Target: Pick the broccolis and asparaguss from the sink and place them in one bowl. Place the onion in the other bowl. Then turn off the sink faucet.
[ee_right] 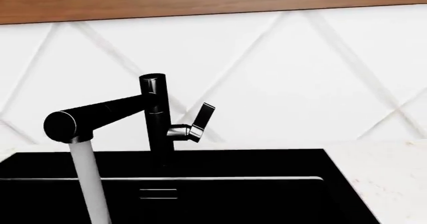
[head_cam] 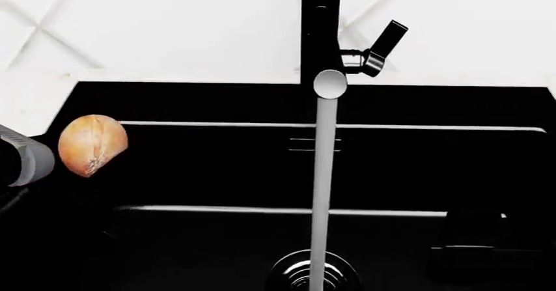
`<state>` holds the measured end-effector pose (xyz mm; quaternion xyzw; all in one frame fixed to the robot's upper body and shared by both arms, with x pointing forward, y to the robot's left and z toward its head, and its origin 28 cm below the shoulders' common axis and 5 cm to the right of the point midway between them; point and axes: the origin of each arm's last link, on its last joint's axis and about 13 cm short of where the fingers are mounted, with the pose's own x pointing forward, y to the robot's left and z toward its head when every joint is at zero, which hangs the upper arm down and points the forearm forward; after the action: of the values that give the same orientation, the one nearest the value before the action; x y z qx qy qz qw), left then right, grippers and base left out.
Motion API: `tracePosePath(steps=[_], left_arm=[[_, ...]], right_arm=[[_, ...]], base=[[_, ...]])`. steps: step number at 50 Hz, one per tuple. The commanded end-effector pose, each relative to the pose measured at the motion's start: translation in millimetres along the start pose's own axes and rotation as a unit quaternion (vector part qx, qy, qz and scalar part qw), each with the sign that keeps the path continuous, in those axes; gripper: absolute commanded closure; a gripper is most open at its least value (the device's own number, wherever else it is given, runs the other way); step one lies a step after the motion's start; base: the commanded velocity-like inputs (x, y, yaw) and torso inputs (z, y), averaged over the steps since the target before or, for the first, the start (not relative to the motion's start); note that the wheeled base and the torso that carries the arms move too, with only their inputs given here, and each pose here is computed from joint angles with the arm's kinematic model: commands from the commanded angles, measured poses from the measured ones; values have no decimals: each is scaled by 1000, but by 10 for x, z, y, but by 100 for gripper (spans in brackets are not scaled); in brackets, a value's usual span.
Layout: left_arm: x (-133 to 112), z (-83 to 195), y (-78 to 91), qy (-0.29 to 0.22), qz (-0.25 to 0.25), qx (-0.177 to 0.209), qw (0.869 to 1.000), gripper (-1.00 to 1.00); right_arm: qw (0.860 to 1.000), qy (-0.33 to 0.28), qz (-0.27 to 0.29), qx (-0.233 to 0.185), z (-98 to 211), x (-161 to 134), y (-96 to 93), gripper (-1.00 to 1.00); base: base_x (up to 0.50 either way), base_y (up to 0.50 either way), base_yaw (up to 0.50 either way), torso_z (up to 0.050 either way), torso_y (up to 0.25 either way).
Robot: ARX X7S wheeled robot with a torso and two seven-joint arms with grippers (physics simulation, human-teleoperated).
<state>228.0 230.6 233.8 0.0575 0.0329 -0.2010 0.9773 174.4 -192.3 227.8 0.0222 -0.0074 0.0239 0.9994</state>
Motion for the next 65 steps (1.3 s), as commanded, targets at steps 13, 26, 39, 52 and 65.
tracePosePath(steps=[13, 26, 39, 52, 65], left_arm=[[-78, 35, 46, -14, 3, -12, 1000, 100], [-59, 57, 8, -18, 7, -15, 1000, 100], [-109, 53, 69, -18, 8, -19, 1000, 100], [-109, 48, 27, -18, 9, -19, 1000, 100], [-117, 56, 52, -21, 12, -22, 999, 100]], right_arm=[[1000, 3, 8, -7, -2, 30, 21, -100], [1000, 2, 8, -13, -1, 26, 31, -100], [1000, 5, 9, -13, -3, 47, 40, -100], [1000, 8, 8, -12, -28, 43, 36, -100], [1000, 2, 5, -11, -42, 48, 33, -100]], base=[[-347, 28, 0, 0, 0], [-80, 257, 0, 0, 0], [-224, 419, 0, 0, 0], [-312, 495, 0, 0, 0], [-234, 499, 0, 0, 0]])
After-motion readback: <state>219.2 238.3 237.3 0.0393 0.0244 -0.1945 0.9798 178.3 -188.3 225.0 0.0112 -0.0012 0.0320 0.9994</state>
